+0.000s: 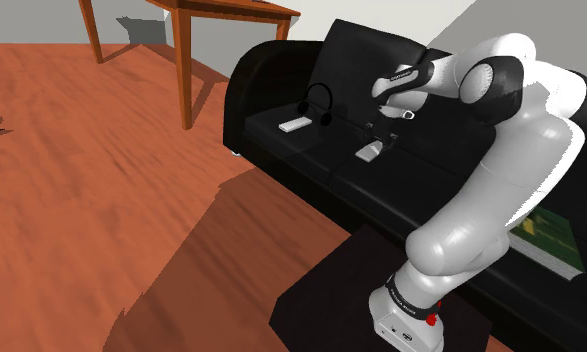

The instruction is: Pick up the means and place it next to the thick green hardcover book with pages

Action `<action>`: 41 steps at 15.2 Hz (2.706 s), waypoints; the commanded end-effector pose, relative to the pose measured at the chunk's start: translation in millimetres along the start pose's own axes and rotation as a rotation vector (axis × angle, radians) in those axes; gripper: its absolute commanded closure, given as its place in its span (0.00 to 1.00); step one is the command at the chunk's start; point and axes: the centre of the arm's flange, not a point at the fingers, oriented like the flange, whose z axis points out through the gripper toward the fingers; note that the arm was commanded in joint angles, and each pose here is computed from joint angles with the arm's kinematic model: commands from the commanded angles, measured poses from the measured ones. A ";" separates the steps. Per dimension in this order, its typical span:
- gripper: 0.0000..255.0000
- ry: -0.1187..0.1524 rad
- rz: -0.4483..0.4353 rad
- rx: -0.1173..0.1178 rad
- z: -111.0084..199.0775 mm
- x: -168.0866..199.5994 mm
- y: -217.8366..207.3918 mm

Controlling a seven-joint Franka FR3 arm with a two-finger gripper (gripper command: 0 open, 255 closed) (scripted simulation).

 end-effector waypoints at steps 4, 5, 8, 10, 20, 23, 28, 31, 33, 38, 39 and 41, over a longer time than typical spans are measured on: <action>1.00 0.000 0.000 0.000 -25.7 -0.3 0.3; 1.00 0.000 0.000 0.000 -31.0 -0.4 0.4; 1.00 0.000 0.000 0.000 -46.8 -0.6 0.7; 1.00 0.000 0.000 0.000 -56.5 -0.7 0.9; 1.00 0.000 0.000 0.000 -56.0 60.5 117.8; 1.00 0.000 0.000 0.000 -55.9 78.9 152.9; 1.00 0.000 0.000 0.000 -55.7 109.5 211.4; 1.00 0.000 0.000 0.000 -55.5 127.9 246.5; 1.00 0.000 0.000 0.000 -55.4 140.1 269.9; 1.00 0.000 0.000 0.000 -50.0 162.6 312.6; 1.00 0.000 0.000 0.000 -44.7 162.7 312.5; 1.00 0.000 0.000 0.000 -34.2 162.8 312.3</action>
